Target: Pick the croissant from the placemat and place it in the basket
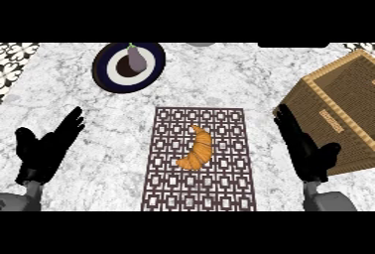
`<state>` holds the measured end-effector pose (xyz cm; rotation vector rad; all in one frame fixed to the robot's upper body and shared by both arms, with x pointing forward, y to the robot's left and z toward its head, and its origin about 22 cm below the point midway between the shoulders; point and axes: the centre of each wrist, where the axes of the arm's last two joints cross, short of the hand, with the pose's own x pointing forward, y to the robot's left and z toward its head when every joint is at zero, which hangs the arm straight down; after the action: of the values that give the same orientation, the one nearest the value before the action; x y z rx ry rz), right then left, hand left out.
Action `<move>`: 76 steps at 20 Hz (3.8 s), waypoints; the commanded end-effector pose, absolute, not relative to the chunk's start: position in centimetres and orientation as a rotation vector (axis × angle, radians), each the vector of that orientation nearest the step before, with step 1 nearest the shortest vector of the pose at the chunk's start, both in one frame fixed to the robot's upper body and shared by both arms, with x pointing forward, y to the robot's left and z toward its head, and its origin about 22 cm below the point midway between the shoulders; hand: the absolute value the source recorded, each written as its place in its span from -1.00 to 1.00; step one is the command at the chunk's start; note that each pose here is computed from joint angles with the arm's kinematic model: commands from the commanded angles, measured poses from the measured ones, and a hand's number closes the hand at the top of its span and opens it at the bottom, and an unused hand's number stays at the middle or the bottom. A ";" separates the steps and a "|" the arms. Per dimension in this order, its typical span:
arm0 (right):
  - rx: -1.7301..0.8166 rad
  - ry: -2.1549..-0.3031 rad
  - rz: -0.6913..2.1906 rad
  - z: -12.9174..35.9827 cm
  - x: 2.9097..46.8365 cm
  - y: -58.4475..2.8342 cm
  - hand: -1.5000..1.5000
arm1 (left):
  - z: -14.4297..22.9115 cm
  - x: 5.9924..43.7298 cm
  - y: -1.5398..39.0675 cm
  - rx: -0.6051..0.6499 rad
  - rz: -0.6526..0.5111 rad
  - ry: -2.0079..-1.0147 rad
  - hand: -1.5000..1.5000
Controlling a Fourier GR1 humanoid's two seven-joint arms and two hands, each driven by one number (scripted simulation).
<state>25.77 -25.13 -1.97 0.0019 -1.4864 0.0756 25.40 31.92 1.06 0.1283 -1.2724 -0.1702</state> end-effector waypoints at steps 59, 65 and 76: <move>-0.448 -1.486 0.868 6.8 21.2 -11.9 -1.00 | 3.6 30.2 25.2 0.253 -0.202 -1.359 0.00; -0.444 -1.497 0.876 5.0 21.6 -12.6 -1.00 | 2.6 28.3 26.4 0.261 -0.197 -1.355 0.00; -0.446 -1.528 0.862 1.3 24.3 -8.8 -1.00 | 2.6 30.2 27.2 0.285 -0.206 -1.348 0.00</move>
<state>24.39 -10.13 2.79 -0.4491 -1.5241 0.8628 29.47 27.99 2.58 0.2728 -1.3558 -0.2091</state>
